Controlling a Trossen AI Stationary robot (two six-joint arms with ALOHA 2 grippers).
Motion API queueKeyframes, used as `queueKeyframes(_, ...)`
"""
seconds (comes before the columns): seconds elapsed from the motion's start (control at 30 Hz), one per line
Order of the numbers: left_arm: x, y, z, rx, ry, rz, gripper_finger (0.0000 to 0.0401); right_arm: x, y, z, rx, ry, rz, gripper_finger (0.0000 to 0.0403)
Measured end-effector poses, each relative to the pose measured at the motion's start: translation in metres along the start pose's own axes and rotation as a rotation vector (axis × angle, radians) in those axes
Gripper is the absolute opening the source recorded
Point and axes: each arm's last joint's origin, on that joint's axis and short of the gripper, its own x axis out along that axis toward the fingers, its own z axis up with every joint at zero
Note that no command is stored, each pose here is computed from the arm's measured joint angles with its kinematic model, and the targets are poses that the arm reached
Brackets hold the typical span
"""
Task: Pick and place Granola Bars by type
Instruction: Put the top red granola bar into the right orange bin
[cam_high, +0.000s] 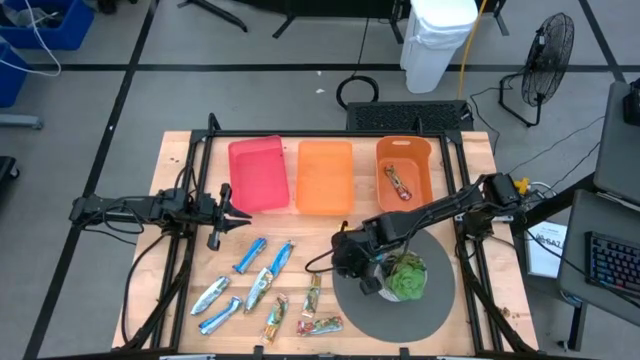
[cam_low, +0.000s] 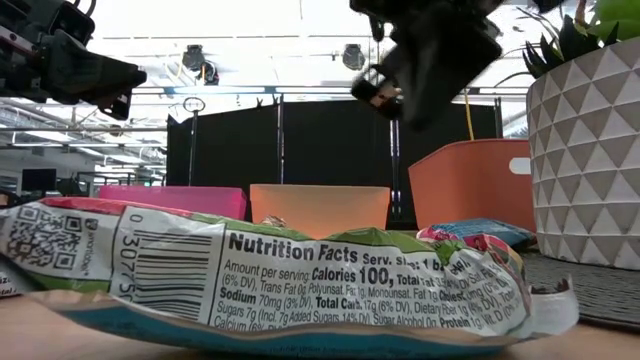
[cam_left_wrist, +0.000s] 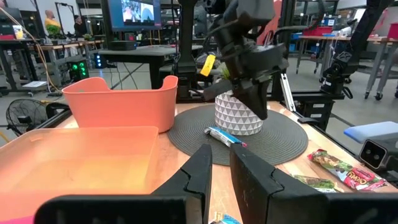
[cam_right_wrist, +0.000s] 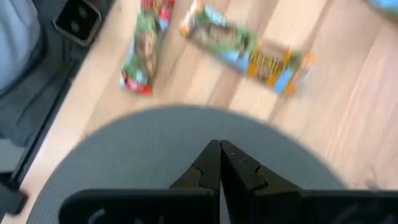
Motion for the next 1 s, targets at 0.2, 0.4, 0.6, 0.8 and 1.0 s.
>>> queueKeyframes(0.2, 0.0, 0.0, 0.0, 0.0, 0.0, 0.0, 0.0063, 0.016, -0.005, 0.004, -0.051, -0.052, -0.005, 0.0)
queueKeyframes(0.4, 0.0, 0.0, 0.0, 0.0, 0.001, 0.0, 0.0063, 0.042, -0.01, -0.011, -0.032, 0.076, 0.009, 0.0)
queueKeyframes(0.6, 0.0, 0.0, 0.0, 0.0, 0.001, 0.0, 0.0063, 0.057, -0.014, -0.021, -0.004, 0.164, 0.0, 0.0)
queueKeyframes(0.8, 0.0, 0.0, 0.0, 0.0, 0.001, 0.0, 0.0063, 0.057, -0.02, -0.031, -0.023, 0.273, -0.17, 0.0)
queueKeyframes(1.0, 0.0, 0.0, 0.0, 0.0, 0.0, 0.0, 0.0063, 0.052, -0.027, -0.039, -0.018, 0.38, -0.333, 0.0)
